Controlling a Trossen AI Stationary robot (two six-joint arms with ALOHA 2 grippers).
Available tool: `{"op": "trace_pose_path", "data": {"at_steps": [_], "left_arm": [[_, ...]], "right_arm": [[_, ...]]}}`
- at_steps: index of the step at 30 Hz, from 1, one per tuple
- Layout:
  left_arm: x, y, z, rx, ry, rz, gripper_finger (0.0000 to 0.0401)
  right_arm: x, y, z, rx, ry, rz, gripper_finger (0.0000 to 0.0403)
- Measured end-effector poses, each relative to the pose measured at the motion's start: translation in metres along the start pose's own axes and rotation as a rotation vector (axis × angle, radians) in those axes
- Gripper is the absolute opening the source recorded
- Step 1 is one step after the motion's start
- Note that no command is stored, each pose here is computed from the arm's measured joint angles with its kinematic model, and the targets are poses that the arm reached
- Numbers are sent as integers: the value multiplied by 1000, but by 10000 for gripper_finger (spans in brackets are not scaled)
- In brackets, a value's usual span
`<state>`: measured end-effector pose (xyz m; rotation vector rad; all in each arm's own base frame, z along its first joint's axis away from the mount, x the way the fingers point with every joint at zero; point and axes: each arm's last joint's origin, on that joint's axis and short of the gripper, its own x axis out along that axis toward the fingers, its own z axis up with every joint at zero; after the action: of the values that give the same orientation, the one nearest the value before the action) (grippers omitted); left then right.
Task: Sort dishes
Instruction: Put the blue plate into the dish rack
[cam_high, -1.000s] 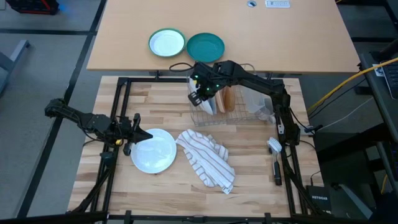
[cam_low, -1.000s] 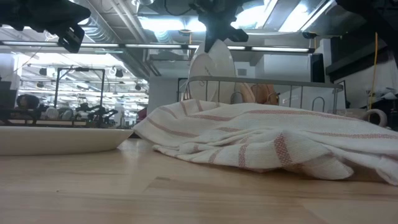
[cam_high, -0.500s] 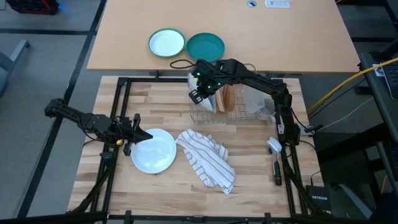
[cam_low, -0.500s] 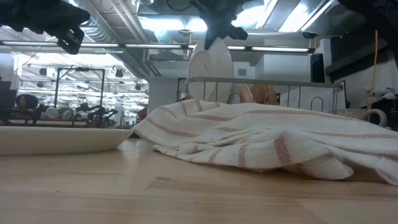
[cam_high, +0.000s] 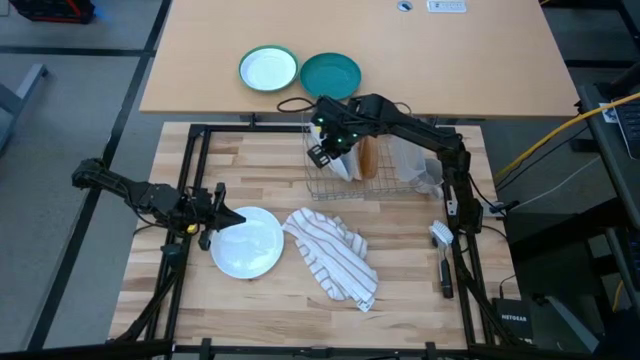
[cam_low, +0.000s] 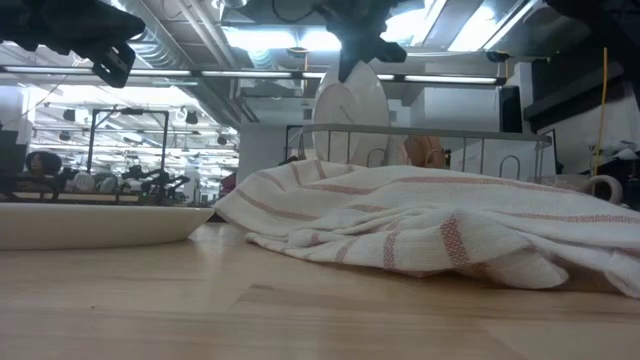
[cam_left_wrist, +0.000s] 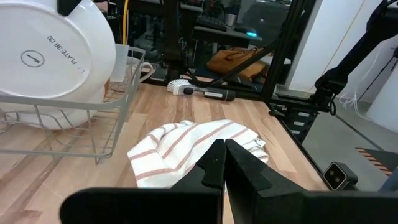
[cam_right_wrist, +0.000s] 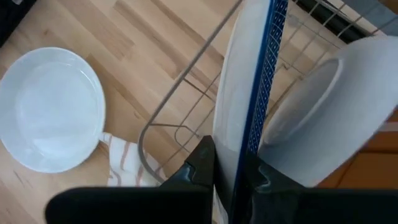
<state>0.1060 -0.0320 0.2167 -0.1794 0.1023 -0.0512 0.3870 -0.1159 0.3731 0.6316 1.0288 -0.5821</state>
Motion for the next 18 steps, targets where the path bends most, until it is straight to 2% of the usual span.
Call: {"op": "trace_pose_path", "data": {"at_steps": [18], "left_arm": [[0,0,0,-22,0,0,0]], "right_arm": [[12,0,2,107,-8,-66,19]]}}
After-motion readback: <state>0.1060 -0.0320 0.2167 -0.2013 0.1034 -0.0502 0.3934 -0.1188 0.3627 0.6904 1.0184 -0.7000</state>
